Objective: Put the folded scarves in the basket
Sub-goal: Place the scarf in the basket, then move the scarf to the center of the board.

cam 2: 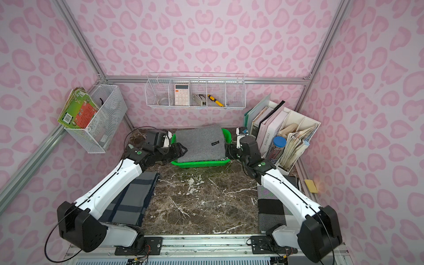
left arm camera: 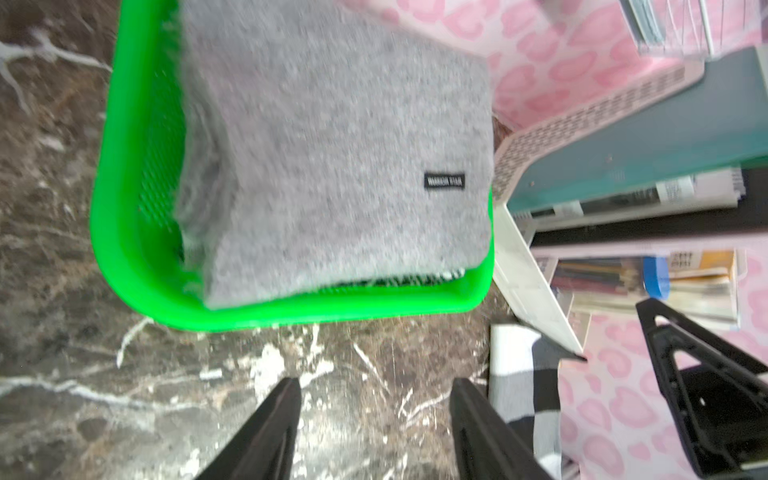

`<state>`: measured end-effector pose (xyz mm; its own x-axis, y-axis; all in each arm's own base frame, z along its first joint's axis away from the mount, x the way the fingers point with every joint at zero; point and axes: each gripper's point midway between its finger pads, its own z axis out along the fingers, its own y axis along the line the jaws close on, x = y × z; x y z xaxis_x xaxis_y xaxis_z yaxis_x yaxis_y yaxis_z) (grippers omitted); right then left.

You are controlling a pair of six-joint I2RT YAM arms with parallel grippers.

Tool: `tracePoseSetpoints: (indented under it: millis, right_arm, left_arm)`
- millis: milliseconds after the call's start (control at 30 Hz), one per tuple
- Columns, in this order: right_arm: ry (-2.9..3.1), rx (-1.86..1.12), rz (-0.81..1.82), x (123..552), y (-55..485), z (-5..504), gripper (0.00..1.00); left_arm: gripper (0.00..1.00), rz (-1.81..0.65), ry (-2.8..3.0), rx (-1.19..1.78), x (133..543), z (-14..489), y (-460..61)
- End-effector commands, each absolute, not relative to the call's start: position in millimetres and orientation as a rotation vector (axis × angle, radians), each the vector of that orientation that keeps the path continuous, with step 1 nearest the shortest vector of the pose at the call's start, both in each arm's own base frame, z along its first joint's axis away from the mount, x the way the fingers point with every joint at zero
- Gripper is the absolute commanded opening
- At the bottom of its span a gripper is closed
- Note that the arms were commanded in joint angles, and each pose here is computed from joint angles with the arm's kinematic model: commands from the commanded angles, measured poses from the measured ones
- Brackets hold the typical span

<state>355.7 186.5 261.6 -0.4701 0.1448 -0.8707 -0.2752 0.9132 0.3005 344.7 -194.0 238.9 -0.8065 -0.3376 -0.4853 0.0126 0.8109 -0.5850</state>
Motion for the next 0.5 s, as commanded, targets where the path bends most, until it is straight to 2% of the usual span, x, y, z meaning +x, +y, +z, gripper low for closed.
tracePoseSetpoints:
  millis: [0, 200, 467]
  right_arm:
    - [2.017, -0.035, 0.506, 323, 166, 251, 0.75]
    - [2.017, 0.116, 0.475, 271, 118, 238, 0.76]
    - [1.937, 0.223, 0.571, 223, 89, 256, 0.76]
  left_arm:
    - [0.62, -0.859, 2.376, -0.234, 316, 242, -219]
    - [0.61, -1.037, 2.37, -0.159, 265, 227, -297]
    - [0.57, -1.136, 2.478, -0.026, 217, 185, -411]
